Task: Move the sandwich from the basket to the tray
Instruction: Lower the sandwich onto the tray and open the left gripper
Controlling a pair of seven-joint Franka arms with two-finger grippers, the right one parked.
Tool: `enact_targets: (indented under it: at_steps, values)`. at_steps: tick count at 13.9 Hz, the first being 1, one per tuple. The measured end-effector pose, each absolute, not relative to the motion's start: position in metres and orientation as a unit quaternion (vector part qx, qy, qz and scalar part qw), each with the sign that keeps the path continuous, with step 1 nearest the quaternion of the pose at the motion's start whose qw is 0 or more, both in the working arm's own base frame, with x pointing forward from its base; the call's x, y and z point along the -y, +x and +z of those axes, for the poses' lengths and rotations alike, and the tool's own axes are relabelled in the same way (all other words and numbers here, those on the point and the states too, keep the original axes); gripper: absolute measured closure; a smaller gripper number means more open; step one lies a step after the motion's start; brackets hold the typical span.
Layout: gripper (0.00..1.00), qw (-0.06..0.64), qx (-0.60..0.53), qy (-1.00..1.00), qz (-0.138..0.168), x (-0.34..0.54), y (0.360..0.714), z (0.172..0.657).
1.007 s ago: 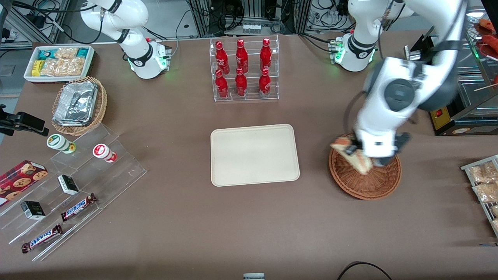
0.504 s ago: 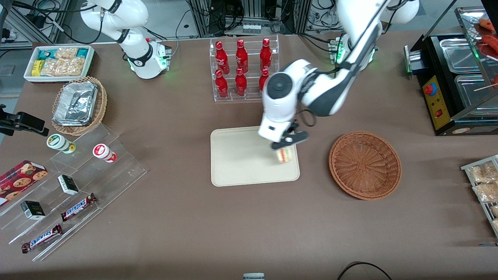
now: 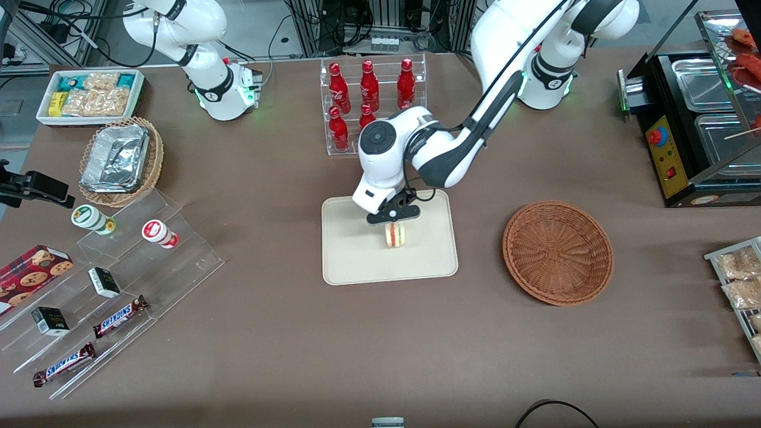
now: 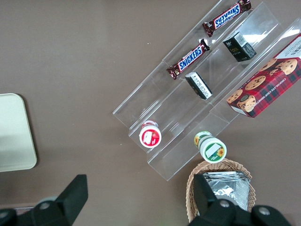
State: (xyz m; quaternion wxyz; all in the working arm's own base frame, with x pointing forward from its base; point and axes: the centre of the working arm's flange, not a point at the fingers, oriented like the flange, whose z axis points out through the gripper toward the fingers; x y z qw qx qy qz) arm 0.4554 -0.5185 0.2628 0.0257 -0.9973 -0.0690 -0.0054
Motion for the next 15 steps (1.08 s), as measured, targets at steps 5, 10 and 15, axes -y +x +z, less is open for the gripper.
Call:
enact_targets:
  at_steps: [5, 10, 15]
  values:
    - [0.84, 0.022, 0.050, -0.998, -0.007, 0.527, 0.457, 0.231]
    - [0.38, 0.019, 0.050, -0.998, -0.012, 0.528, 0.462, 0.235]
    - [0.00, 0.049, 0.084, -0.995, -0.025, 0.508, 0.482, 0.338]
